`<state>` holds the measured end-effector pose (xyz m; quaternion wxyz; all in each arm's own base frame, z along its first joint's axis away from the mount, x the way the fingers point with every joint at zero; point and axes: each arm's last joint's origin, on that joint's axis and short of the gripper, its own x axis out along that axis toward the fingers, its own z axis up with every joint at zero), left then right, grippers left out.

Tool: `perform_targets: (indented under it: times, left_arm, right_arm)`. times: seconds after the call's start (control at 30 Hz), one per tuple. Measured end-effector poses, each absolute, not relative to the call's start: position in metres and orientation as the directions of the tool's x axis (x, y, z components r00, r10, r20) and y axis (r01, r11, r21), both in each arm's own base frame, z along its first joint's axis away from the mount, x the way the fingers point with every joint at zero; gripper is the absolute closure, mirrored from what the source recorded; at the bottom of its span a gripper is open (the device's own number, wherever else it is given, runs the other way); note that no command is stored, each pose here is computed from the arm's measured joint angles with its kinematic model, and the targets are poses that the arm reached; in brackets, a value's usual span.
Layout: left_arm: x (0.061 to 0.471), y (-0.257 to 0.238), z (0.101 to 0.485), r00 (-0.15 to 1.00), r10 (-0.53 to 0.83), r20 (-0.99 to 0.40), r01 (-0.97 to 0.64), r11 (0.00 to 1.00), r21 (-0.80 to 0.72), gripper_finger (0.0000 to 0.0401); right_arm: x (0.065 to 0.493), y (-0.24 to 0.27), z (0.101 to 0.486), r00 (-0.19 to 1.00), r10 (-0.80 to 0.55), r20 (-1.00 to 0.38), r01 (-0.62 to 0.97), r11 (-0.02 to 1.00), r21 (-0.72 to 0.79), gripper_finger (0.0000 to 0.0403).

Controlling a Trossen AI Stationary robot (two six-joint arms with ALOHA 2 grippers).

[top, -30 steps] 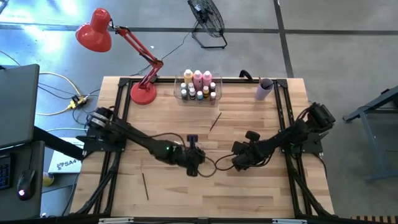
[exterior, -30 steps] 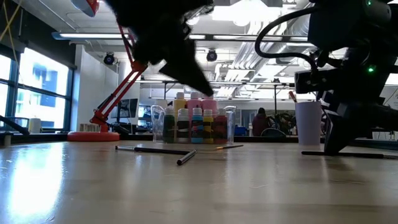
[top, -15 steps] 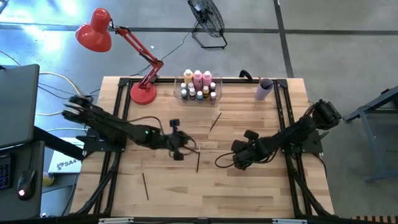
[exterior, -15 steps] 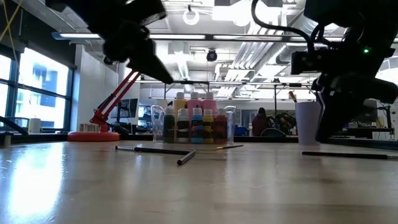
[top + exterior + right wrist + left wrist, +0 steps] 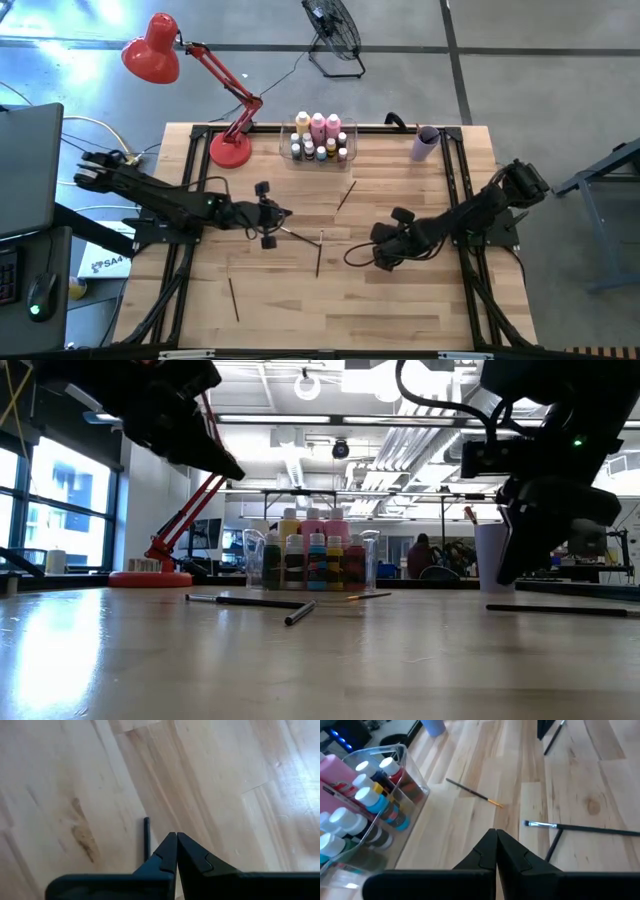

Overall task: Pick & Place Paint Supplies
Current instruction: Put the black paint brush into the violet cup

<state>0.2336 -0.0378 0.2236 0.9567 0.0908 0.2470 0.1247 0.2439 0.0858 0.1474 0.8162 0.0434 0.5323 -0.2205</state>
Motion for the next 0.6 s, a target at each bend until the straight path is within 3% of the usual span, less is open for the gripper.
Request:
perform_targets:
  times: [0.13, 0.3, 0.6]
  left_arm:
    - [0.233, -0.037, 0.223, 0.841, 0.285, -0.459, -0.195, 0.952, 0.234, 0.0401]
    - [0.234, -0.039, 0.215, 0.826, 0.238, -0.512, -0.178, 0.97, 0.165, 0.0401]
    - [0.237, -0.041, 0.214, 0.838, 0.188, -0.512, -0.113, 0.978, 0.175, 0.0401]
  right_arm:
    - [0.247, 0.083, 0.153, 0.34, -0.302, -0.891, 0.41, 0.9, -0.149, 0.0401]
    - [0.254, 0.088, 0.178, 0.326, -0.192, -0.926, 0.384, 0.921, -0.056, 0.0401]
    - [0.228, 0.089, 0.207, -0.003, 0.047, -0.999, 0.342, 0.939, 0.044, 0.0401]
